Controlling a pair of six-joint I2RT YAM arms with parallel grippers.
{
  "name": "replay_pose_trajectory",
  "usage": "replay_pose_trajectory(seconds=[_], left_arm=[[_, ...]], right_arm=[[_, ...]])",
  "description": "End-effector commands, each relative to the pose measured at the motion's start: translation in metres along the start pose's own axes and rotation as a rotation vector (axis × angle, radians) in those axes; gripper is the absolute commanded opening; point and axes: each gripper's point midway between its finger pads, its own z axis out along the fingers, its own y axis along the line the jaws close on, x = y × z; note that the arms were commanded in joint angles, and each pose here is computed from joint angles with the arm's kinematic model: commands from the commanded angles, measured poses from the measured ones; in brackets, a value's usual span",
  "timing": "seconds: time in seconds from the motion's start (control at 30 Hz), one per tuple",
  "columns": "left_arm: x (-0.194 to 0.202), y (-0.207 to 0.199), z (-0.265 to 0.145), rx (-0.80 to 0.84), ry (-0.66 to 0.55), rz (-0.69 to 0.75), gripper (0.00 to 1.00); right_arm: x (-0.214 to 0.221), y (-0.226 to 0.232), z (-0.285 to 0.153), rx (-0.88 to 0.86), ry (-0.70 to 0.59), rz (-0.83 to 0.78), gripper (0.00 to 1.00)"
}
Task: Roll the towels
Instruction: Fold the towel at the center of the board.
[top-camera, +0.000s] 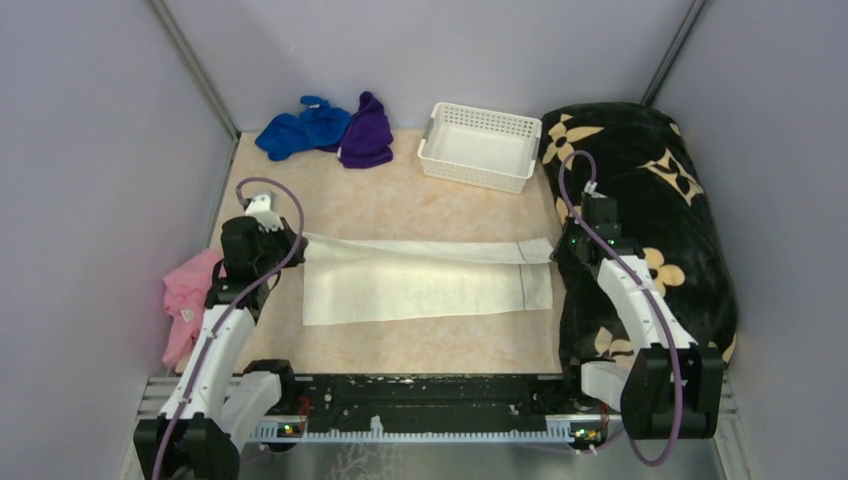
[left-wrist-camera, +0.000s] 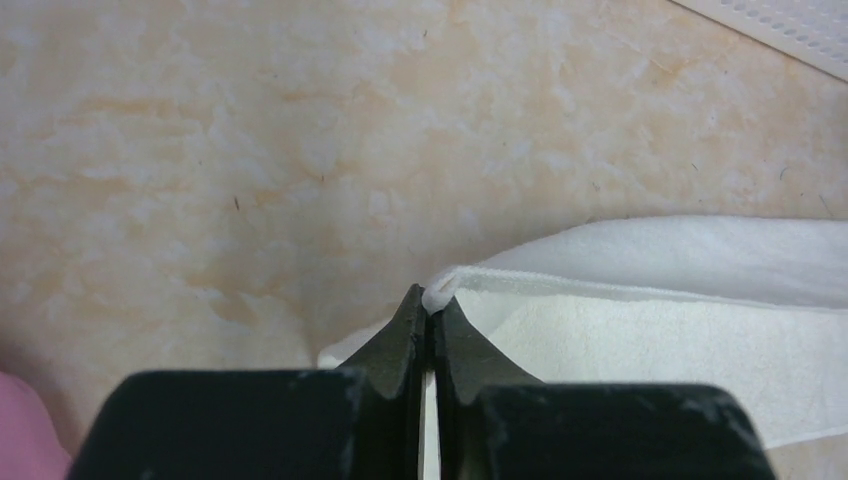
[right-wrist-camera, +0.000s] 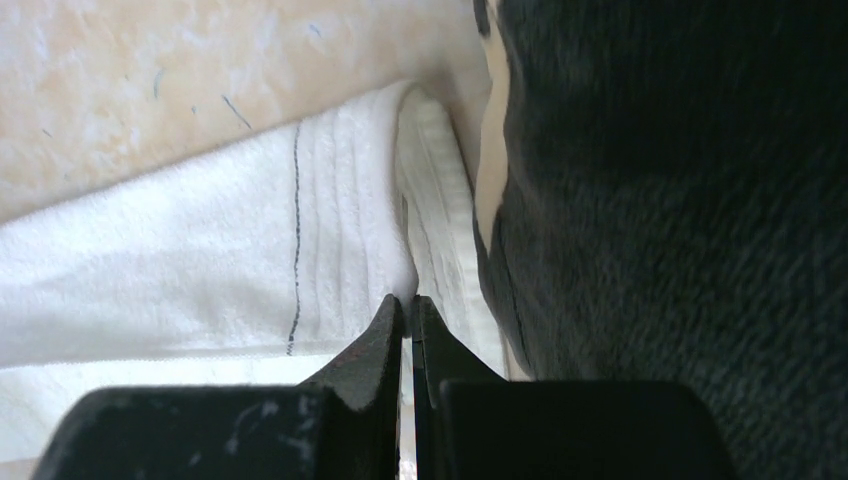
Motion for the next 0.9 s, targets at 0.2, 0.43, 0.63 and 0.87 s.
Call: replay_pose_trajectory(seconds=[0.2, 0.43, 0.63, 0.87], left_arm=[[0.052, 0.015, -0.018, -0.16, 0.081, -0.377, 0.2], [0.059, 0.034, -0.033, -0.316, 0.066, -0.508, 0.54], [0.059, 0.007, -0.045, -0.214, 0.106, -0.583, 0.6], [0.092, 0.002, -0.044, -0.191, 0.17, -0.649, 0.63]], right_arm=[[0.028, 0.0, 0.0, -0.053, 0.029, 0.041, 0.0], [0.039, 0.006, 0.003, -0.099, 0.065, 0.034, 0.06], [0.034, 0.016, -0.01, -0.154, 0.039, 0.037, 0.24], [0.03, 0.013, -0.01, -0.135, 0.022, 0.03, 0.36]])
